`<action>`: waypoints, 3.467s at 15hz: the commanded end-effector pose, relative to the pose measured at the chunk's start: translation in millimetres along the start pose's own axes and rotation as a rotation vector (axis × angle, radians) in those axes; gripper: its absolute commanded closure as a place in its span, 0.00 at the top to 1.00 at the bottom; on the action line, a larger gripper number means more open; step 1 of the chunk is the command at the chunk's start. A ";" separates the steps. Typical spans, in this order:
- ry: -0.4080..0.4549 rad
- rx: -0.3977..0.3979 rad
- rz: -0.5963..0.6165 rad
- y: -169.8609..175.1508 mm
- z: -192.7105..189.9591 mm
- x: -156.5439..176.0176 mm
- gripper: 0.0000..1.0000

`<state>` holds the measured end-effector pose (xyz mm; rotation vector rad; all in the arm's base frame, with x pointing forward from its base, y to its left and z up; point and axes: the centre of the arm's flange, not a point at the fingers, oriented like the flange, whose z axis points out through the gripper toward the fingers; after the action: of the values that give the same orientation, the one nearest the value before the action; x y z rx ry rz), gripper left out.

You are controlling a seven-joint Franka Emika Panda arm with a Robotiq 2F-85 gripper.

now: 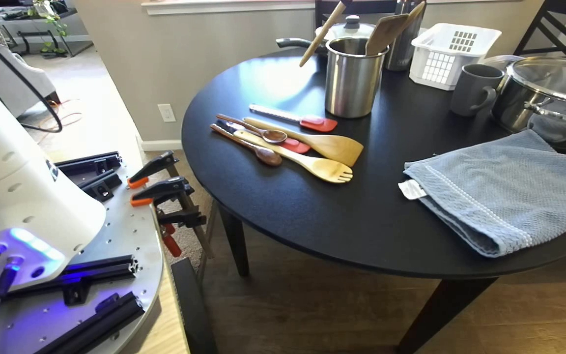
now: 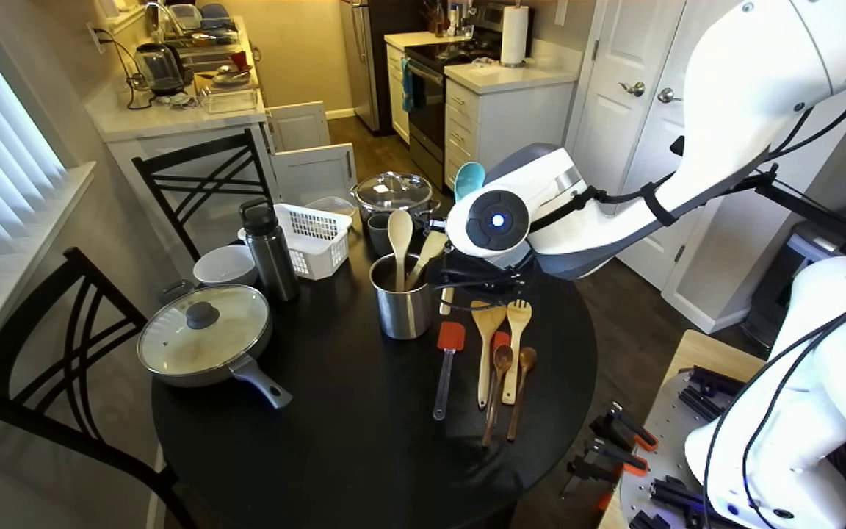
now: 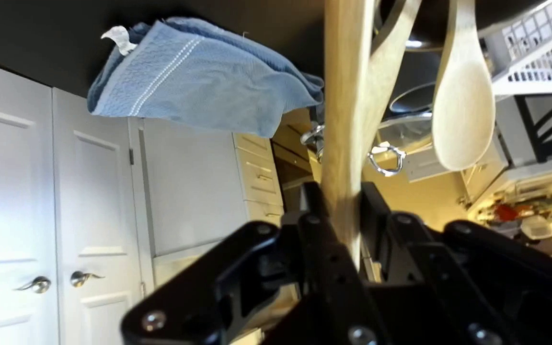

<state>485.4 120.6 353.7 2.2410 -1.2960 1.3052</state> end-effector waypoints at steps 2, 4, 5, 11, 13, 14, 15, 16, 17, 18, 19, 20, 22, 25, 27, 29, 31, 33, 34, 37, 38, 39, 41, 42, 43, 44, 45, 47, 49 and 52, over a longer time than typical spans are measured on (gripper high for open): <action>0.147 -0.014 0.204 0.3 15.6 4.1 0.06; 0.183 -0.025 0.268 -5.0 17.7 14.1 0.06; 0.195 -0.029 0.293 -7.4 16.7 19.3 0.06; 0.282 0.014 0.362 -45.0 4.6 58.8 0.06; 0.286 0.008 0.342 -52.1 9.8 50.3 0.06; 0.285 0.003 0.331 -53.4 13.5 43.8 0.06; 0.279 -0.008 0.311 -54.2 18.7 35.1 0.06; 0.271 -0.019 0.290 -54.5 24.8 25.1 0.06; 0.264 -0.031 0.270 -54.2 30.6 16.2 0.06; 0.255 -0.045 0.247 -53.1 37.3 6.5 0.06; 0.249 -0.056 0.229 -52.0 42.7 -1.4 0.06; 0.243 -0.066 0.213 -50.5 48.3 -9.2 0.06; 0.233 -0.087 0.184 -47.8 56.7 -20.0 0.06; 0.212 -0.101 0.162 -44.5 63.2 -30.4 0.06; 0.196 -0.094 0.160 -43.3 61.0 -33.0 0.47; 0.147 -0.084 0.161 -40.1 52.4 -29.8 0.53; 0.063 -0.049 0.168 -34.6 37.9 -23.1 0.66; -0.048 0.004 0.181 -29.2 21.6 -17.6 0.78; -0.100 0.031 0.183 -23.3 11.9 -14.9 0.85; -0.263 0.089 0.160 -0.4 -8.0 -15.3 0.99; -0.317 0.079 0.142 12.2 -8.3 -17.1 1.00; -0.365 0.072 0.125 22.6 -8.4 -20.3 1.00; -0.460 0.036 0.091 46.3 3.1 -32.8 1.00; -0.507 0.015 0.076 58.9 11.2 -40.3 1.00; -0.544 -0.021 0.059 71.0 20.7 -47.8 1.00; -0.588 -0.050 0.047 82.8 30.4 -55.0 1.00; -0.629 -0.084 0.037 93.2 41.6 -63.4 1.00; -0.705 -0.164 0.030 111.0 61.7 -78.7 1.00; -0.753 -0.241 0.034 125.1 79.4 -89.9 1.00; -0.823 -0.328 0.046 138.9 105.3 -103.7 1.00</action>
<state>405.6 53.8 192.4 2.5806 -1.6243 0.2360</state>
